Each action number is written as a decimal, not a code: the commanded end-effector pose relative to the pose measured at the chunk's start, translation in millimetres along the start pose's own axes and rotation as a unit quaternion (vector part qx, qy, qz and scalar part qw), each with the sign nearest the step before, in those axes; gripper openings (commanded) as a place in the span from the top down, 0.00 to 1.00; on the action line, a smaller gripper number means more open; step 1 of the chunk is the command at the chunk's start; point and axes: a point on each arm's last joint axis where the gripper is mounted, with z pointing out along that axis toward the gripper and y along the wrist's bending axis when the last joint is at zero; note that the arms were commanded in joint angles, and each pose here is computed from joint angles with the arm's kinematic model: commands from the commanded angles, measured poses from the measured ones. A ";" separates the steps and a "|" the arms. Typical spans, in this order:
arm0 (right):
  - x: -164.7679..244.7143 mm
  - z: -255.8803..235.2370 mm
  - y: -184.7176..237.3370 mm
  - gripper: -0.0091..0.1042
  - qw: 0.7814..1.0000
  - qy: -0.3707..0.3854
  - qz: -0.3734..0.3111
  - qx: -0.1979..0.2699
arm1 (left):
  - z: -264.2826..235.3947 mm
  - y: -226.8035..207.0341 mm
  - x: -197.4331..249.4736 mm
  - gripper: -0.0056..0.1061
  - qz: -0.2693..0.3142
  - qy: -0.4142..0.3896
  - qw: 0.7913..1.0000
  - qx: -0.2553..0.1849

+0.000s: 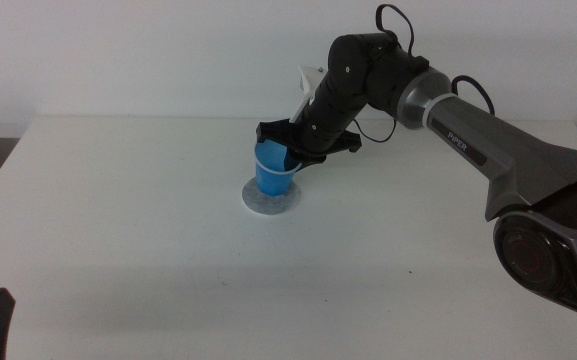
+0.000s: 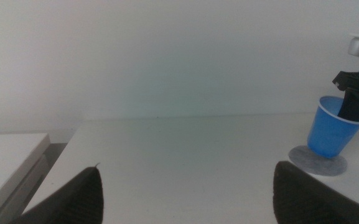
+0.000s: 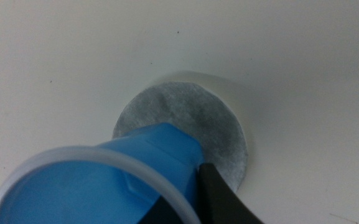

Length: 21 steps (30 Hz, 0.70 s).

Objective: Place an empty cup on a cup mat.

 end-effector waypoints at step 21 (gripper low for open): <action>-0.2 5.3 0.6 0.75 1.000 -0.007 -0.009 0.009 | -0.3 -0.2 -1.5 0.11 -0.002 -0.009 1.000 0.001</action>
